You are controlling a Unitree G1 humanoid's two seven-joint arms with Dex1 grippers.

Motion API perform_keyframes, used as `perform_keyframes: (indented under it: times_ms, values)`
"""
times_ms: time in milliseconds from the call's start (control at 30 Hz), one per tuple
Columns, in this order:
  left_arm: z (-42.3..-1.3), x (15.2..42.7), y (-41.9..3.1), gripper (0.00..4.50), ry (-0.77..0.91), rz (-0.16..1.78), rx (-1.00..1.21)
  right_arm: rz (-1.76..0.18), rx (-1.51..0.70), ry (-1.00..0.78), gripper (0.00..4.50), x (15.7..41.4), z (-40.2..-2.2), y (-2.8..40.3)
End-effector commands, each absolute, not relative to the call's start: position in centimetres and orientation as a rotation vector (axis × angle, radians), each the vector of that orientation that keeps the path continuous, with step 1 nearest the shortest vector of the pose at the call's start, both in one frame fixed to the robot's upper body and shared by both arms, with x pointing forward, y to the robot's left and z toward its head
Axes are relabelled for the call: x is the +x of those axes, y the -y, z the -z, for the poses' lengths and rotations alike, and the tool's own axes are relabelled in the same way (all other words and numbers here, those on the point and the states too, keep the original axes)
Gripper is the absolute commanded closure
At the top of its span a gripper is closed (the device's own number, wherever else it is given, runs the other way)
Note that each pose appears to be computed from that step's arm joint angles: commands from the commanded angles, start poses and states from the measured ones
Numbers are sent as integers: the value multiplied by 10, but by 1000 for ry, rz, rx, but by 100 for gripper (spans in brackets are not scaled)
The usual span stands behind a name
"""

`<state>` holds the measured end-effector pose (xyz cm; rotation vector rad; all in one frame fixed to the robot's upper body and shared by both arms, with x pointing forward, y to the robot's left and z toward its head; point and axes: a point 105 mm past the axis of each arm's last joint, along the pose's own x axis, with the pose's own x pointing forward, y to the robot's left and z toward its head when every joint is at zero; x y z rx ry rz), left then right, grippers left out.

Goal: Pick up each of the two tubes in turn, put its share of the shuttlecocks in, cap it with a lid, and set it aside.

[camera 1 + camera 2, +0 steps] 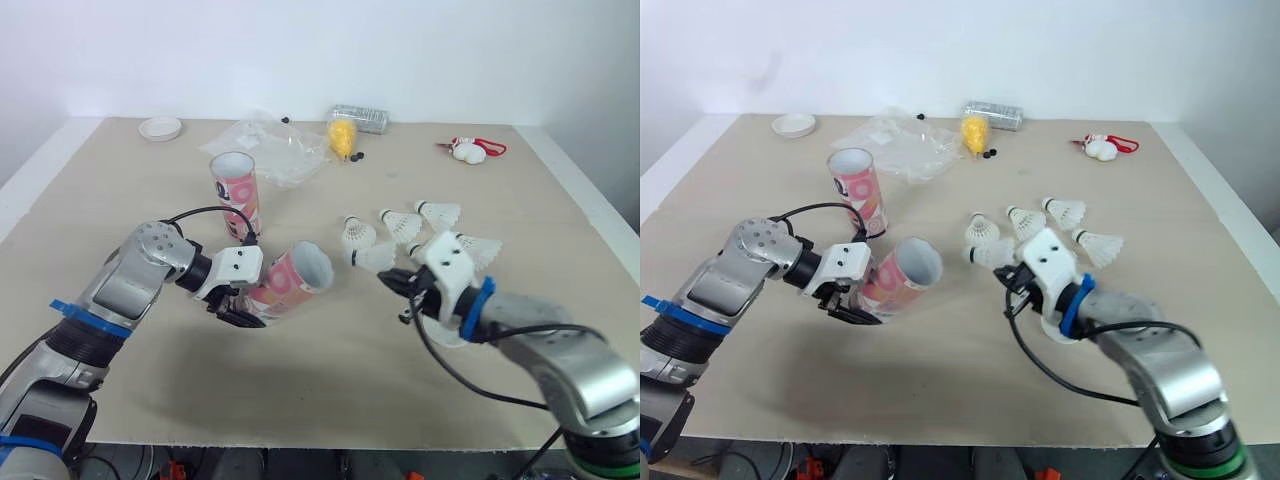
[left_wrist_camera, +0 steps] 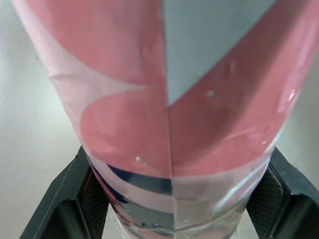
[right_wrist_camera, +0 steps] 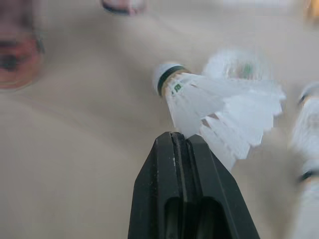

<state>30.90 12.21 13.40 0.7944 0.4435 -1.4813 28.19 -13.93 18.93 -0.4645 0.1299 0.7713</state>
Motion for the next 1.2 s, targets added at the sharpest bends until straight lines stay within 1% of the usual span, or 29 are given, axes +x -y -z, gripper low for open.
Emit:
perform_keyframes:
  times_ms: [33, 133, 200, 267, 367, 500, 800, 900, 967, 1000, 1033, 1067, 1100, 1133, 1167, 1200]
  values:
    - [-121, 311, -121, 141, -511, 1498, 759, -921, -633, 103, 446, 269, -244, 137]
    - [-123, 315, -117, 141, -514, 1502, 745, -1023, -839, 228, 446, 264, -270, 137]
    - [-125, 317, -114, 141, -512, 1505, 735, -1031, -975, 336, 446, 267, -291, 135]
    - [-126, 318, -111, 141, -512, 1512, 727, -1070, -1076, 380, 446, 267, -296, 130]
    - [-129, 318, -108, 141, -504, 1517, 717, -1098, -1115, 387, 446, 271, -294, 124]
    - [-134, 315, -99, 141, -483, 1526, 681, -1158, -1182, 386, 446, 278, -279, 111]
    - [-134, 314, -100, 141, -489, 1508, 673, -1231, -1277, 420, 446, 279, -263, 94]
    - [-133, 314, -101, 141, -489, 1501, 673, -1249, -1271, 421, 446, 281, -262, 89]
    - [-133, 314, -101, 141, -488, 1496, 676, -1279, -1230, 435, 385, 276, -266, 85]
    - [-133, 315, -101, 141, -484, 1490, 681, -1289, -1215, 444, 362, 274, -268, 84]
    - [-132, 316, -102, 141, -482, 1483, 684, -1303, -1189, 450, 318, 271, -270, 84]
    - [-132, 317, -102, 141, -480, 1476, 687, -1310, -1144, 456, 253, 269, -273, 84]
    - [-132, 319, -103, 141, -478, 1471, 693, -1310, -1123, 459, 215, 267, -276, 85]
    - [-131, 319, -104, 141, -476, 1467, 698, -1319, -1106, 457, 143, 265, -276, 87]
    - [-131, 320, -104, 141, -475, 1464, 700, -1319, -1030, 444, 128, 264, -279, 89]
    - [-131, 321, -105, 141, -473, 1461, 701, -1310, -963, 441, 73, 264, -283, 91]
